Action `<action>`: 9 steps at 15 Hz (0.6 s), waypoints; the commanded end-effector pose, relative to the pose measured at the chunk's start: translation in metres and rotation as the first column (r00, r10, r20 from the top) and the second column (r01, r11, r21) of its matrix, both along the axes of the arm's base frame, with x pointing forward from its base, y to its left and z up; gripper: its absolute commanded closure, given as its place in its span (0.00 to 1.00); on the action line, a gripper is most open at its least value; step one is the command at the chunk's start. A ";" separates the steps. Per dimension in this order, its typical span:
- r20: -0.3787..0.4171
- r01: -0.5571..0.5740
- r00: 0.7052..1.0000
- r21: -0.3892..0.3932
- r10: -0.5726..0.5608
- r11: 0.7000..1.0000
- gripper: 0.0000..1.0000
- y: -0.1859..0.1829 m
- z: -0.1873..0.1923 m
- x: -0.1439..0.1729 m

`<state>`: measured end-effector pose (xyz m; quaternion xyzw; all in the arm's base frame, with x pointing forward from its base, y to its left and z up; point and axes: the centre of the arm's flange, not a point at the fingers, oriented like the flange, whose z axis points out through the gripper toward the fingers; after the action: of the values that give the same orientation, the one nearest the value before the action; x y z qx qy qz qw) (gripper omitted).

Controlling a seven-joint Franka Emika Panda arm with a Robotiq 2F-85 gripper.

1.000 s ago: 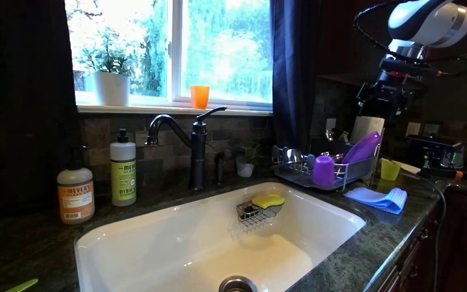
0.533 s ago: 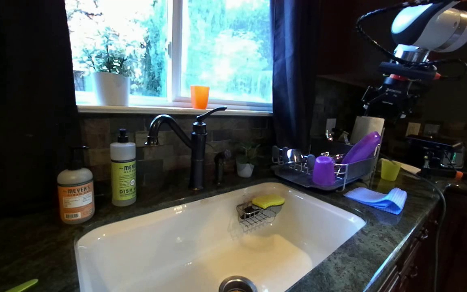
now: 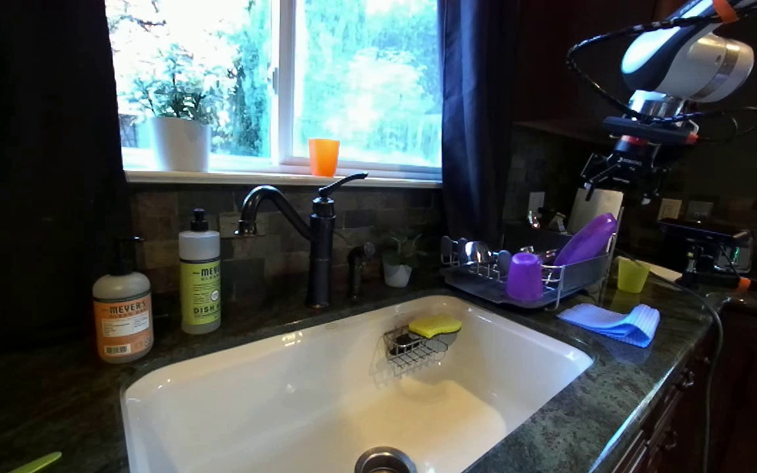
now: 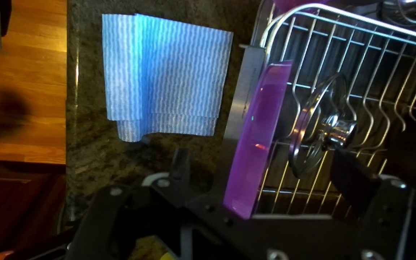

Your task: Remove the purple plate from the drying rack and put it on the left side of the cabinet

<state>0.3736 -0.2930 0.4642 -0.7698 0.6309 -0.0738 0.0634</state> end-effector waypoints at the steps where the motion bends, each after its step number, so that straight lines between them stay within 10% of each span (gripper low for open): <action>1: -0.041 0.069 0.997 0.015 -0.068 0.997 0.00 -0.013 -0.008 0.011; 9: -0.156 0.157 0.977 0.049 -0.148 0.986 0.00 -0.031 -0.024 0.024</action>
<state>0.3904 -0.3115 0.4413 -0.7351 0.6757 -0.0315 0.0458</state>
